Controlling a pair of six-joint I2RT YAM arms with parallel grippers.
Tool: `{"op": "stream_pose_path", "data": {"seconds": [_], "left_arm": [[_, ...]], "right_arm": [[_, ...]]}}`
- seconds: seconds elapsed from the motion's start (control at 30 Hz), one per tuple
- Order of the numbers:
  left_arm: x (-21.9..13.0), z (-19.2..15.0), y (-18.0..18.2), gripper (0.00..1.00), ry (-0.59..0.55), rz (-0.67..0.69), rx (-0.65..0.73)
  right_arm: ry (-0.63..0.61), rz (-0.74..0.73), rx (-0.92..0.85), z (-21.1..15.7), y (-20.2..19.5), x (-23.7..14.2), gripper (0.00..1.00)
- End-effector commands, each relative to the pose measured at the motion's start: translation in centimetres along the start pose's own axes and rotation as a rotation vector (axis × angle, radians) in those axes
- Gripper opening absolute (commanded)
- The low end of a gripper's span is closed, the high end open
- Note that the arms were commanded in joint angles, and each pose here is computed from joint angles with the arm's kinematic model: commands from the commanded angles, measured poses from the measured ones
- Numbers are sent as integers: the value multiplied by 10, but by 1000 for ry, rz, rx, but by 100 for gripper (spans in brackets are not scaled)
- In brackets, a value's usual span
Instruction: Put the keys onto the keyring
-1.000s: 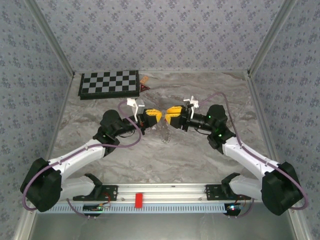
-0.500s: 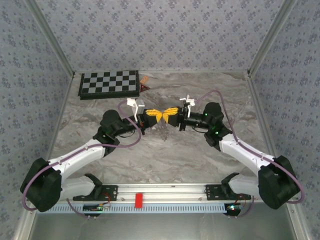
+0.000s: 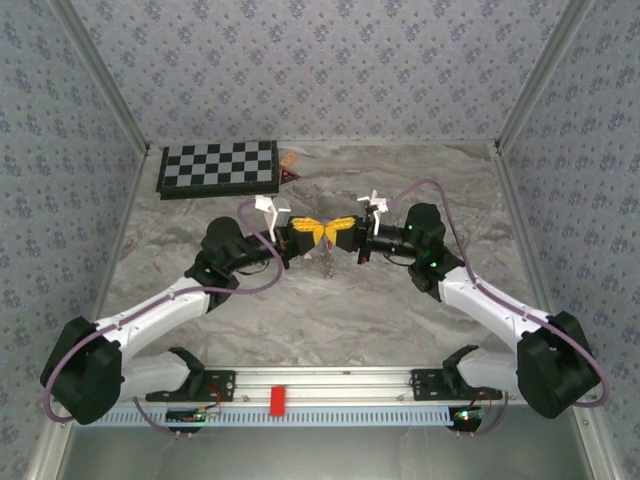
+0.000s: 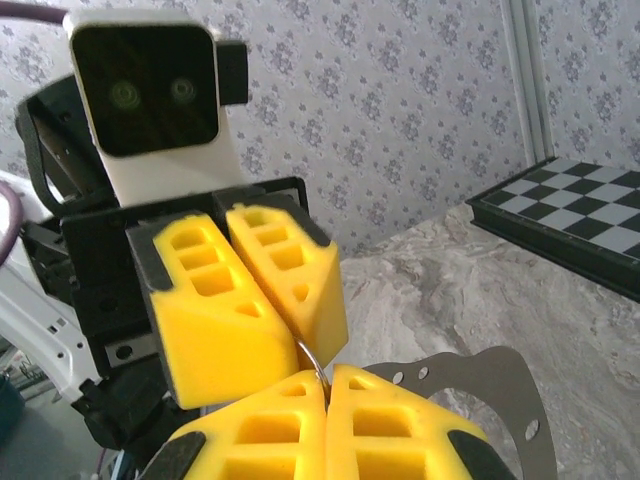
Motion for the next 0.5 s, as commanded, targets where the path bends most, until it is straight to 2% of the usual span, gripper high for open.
{"op": "stream_pose_path", "data": {"seconds": [0.0,0.1,0.47], "left_arm": [[-2,25,-4,17,-27,-5,57],[-6,24,-3,20,-10,7,68],[-19,6,-4,23,121,8,112]], "right_arm": [[1,-19,-62,12,8,-1,0],[33,-47,-67,8,5,-2,0],[220,-166,-166,-11,-2,-7,0]]}}
Point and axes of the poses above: each hand's point on the last joint's axis, 136 mm out from that joint toward the fingers, its own x axis out along the fingers, its own y axis along the line the jaws close on, z = x × y, the point moved 1 cm from there along -x, back along the fingers, and after that the axes turned 10 degrees about x, right-handed, at the moved point
